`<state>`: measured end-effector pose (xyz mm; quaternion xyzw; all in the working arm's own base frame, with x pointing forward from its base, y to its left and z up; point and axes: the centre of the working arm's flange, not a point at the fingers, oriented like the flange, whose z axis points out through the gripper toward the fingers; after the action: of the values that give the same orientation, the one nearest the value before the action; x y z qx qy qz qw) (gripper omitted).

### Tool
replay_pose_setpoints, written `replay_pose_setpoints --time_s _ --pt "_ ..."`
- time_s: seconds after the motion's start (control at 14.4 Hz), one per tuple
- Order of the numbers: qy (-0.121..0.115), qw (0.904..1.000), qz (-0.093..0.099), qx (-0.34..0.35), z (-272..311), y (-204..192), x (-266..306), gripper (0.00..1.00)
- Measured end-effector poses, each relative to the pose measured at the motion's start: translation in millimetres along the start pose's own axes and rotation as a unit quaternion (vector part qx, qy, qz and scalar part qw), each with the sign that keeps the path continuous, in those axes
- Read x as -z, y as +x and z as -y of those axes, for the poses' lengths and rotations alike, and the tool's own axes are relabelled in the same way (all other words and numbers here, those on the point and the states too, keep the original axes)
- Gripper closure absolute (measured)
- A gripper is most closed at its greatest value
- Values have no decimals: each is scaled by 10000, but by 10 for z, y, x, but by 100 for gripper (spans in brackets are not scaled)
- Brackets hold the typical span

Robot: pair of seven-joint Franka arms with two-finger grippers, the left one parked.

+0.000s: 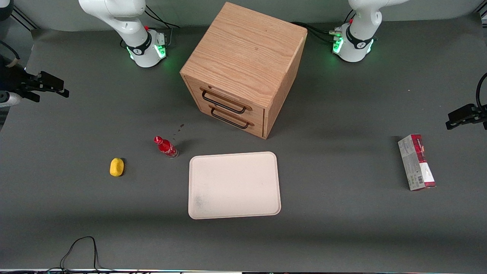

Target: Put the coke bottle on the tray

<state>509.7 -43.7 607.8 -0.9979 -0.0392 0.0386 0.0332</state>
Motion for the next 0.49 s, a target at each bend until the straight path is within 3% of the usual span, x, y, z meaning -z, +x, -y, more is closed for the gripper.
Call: replay_pose_setpoints --time_s 0.49 --pt "-183 9998 23 -63 -57 88 8 0"
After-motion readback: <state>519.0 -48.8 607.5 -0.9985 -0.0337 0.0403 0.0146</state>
